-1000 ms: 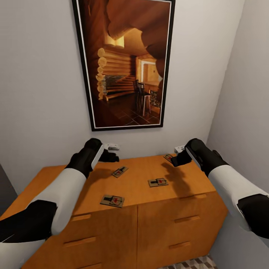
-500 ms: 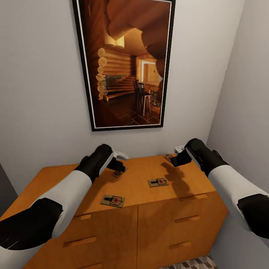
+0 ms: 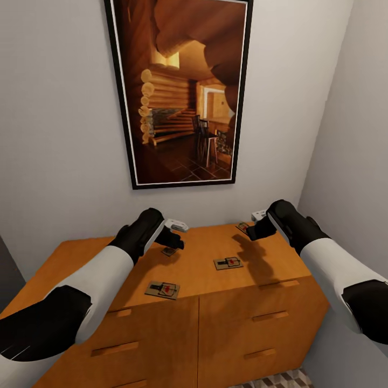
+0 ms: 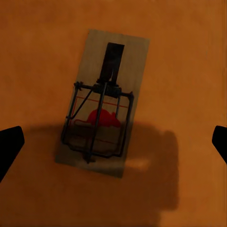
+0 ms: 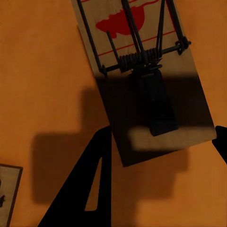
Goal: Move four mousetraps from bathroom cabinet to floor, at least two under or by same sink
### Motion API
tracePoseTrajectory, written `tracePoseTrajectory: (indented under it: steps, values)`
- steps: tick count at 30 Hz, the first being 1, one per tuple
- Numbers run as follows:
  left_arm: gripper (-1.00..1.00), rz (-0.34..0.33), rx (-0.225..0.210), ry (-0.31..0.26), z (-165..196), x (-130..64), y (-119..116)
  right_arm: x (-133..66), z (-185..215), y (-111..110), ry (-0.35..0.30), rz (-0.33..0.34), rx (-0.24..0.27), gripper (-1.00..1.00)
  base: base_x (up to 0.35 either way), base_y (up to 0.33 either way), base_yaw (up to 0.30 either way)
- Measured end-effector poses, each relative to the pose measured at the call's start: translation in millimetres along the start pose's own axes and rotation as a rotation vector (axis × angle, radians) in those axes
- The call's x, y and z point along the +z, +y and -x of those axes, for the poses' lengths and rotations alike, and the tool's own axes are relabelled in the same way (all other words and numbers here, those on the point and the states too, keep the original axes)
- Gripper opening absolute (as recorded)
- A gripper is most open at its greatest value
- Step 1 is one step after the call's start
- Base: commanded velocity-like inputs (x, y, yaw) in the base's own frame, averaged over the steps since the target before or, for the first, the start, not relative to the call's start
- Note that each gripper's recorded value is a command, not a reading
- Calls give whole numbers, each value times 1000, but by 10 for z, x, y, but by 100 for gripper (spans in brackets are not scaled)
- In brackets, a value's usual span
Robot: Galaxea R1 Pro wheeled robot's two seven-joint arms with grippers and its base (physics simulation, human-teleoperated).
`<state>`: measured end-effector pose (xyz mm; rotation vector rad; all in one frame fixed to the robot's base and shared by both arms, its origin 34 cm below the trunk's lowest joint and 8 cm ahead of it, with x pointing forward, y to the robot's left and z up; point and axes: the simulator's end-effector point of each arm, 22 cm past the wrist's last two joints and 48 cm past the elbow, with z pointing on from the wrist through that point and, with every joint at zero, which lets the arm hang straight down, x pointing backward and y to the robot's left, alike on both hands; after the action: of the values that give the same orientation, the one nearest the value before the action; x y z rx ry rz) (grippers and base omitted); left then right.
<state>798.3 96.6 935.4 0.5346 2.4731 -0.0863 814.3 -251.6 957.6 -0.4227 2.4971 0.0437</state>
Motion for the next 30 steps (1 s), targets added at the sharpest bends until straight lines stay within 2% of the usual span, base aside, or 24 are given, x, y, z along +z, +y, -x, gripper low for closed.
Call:
tracePoseTrajectory:
  steps: [30]
  values:
    - [100, 7, -3, 17, -66, 33, 53, 2, -4, -8, 1, -3, 1, -100, 19, 10, 0]
